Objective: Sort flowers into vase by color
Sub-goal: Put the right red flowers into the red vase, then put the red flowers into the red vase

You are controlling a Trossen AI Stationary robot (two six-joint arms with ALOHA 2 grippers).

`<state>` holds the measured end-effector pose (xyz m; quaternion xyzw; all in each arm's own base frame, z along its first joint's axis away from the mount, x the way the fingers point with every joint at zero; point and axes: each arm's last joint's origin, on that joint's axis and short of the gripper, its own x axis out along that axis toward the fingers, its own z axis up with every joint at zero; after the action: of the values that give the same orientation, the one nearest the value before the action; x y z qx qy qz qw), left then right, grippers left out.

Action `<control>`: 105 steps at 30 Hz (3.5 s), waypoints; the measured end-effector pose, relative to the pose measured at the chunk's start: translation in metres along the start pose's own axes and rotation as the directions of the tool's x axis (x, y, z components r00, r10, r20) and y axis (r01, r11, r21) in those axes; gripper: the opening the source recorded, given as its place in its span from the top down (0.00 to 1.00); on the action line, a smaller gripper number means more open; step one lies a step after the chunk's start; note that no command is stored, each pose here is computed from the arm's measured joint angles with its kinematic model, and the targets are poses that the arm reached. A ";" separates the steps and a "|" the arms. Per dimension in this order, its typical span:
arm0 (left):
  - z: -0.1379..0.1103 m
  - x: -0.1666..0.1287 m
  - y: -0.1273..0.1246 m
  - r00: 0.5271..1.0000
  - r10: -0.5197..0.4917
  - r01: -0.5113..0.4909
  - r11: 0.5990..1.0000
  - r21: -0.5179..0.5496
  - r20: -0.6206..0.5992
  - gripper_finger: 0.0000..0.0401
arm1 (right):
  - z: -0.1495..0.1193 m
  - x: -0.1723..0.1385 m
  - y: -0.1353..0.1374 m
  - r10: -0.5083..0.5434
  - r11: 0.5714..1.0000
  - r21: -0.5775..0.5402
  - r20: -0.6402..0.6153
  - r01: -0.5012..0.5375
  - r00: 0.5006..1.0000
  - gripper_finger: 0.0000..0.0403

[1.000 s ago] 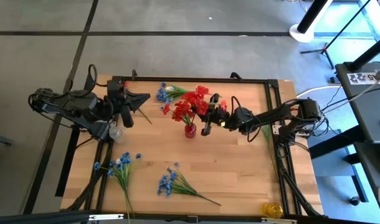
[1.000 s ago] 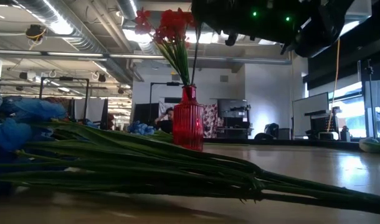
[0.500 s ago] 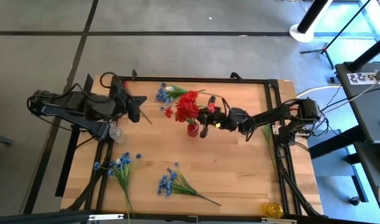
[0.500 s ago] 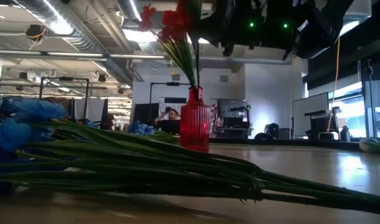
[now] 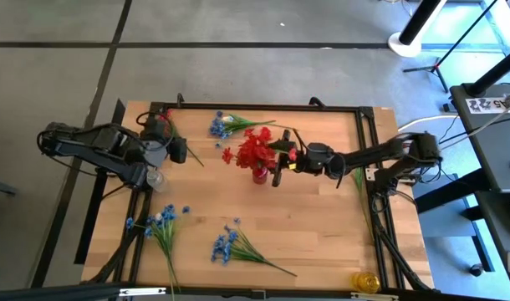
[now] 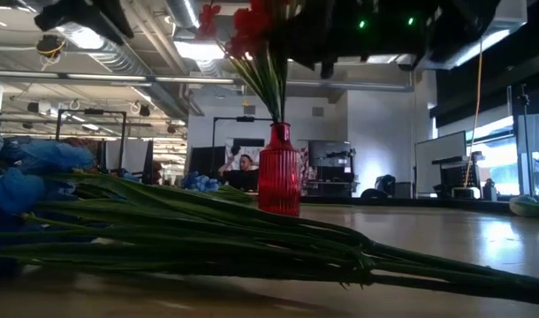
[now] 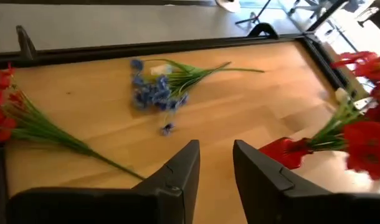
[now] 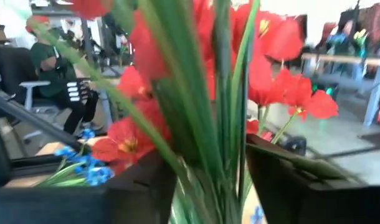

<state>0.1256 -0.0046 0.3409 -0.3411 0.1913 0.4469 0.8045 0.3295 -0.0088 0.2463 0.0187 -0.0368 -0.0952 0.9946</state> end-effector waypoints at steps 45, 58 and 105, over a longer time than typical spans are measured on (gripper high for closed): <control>-0.044 0.148 0.102 0.869 0.423 -0.495 0.756 -0.428 -0.256 0.70 | 0.123 -0.059 -0.012 -0.082 0.982 0.023 -0.842 0.186 0.534 0.01; -0.030 0.179 0.137 0.782 0.512 -0.623 0.661 -0.418 -0.356 0.70 | 0.156 -0.074 -0.013 -0.081 0.964 0.062 -0.859 0.260 0.505 0.02; -0.014 0.244 0.158 0.867 0.439 -0.461 0.524 -0.716 -0.236 0.82 | 0.158 -0.083 0.011 -0.175 0.918 0.059 -0.827 0.392 0.534 0.02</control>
<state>0.1200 0.1866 0.1218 -0.5876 0.0803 0.6722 0.4432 0.2386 0.0132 0.3982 0.1843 0.4117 -0.2324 0.8617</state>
